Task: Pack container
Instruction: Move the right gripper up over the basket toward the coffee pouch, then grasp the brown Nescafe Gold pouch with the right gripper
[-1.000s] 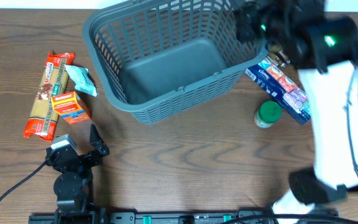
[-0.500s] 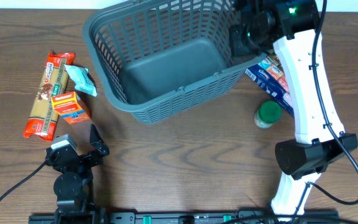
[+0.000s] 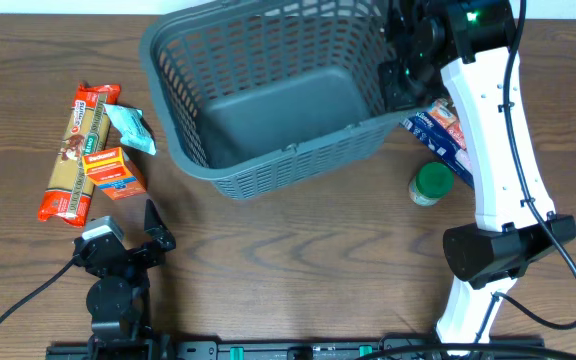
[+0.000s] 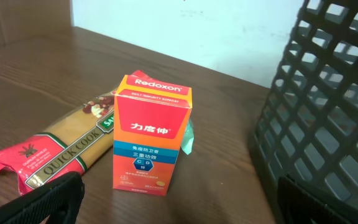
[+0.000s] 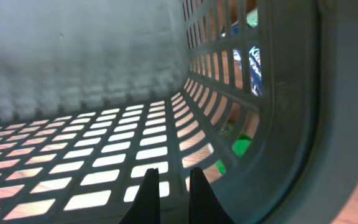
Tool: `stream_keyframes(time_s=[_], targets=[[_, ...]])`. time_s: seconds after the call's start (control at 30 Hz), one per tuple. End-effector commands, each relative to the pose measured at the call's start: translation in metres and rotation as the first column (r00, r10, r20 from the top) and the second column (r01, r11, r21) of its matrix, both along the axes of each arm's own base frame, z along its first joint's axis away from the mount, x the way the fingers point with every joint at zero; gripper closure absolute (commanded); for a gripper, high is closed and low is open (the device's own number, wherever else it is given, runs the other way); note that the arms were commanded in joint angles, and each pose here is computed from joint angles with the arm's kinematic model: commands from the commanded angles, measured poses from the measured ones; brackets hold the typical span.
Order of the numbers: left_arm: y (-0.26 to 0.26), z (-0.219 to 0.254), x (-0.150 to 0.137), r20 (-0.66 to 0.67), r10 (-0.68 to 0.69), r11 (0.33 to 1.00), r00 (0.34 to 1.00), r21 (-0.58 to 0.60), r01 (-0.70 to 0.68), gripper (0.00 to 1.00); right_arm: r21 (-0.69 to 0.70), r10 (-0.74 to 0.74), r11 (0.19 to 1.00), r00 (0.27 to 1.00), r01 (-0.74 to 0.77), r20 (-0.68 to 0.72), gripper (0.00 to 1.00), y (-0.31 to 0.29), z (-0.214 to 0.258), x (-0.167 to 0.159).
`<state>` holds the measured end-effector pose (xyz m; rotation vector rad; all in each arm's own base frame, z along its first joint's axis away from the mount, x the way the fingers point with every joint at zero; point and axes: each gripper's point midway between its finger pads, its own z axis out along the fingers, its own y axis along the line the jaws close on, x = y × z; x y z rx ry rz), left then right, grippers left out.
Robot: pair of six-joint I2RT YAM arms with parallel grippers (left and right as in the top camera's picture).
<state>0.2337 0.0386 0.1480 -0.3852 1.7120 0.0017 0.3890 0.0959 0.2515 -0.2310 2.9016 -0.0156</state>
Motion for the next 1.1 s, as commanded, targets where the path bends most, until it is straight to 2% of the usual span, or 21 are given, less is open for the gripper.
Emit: stream_keyframes(time_s=[0.0, 0.33, 0.83, 1.07], targets=[[0.002, -0.013, 0.0, -0.029, 0.011, 1.0, 1.0, -0.004, -0.011, 0.01, 0.055, -0.033, 0.998, 0.999, 0.032, 0.027, 0.99, 0.008, 0.014, -0.005], [0.002, -0.013, 0.0, -0.029, 0.01, 1.0, 1.0, -0.004, -0.011, 0.02, 0.089, 0.01, 0.996, 1.0, -0.012, 0.017, 0.99, 0.05, 0.015, -0.02], [0.002, -0.013, 0.0, -0.029, 0.01, 1.0, 1.0, -0.004, -0.011, 0.01, -0.003, 0.038, 0.999, 0.992, -0.038, 0.124, 0.99, 0.033, 0.042, -0.025], [0.002, -0.013, 0.0, -0.029, 0.01, 1.0, 1.0, -0.004, -0.011, 0.02, -0.043, 0.038, 0.998, 0.995, -0.035, 0.087, 0.99, 0.023, 0.03, -0.03]])
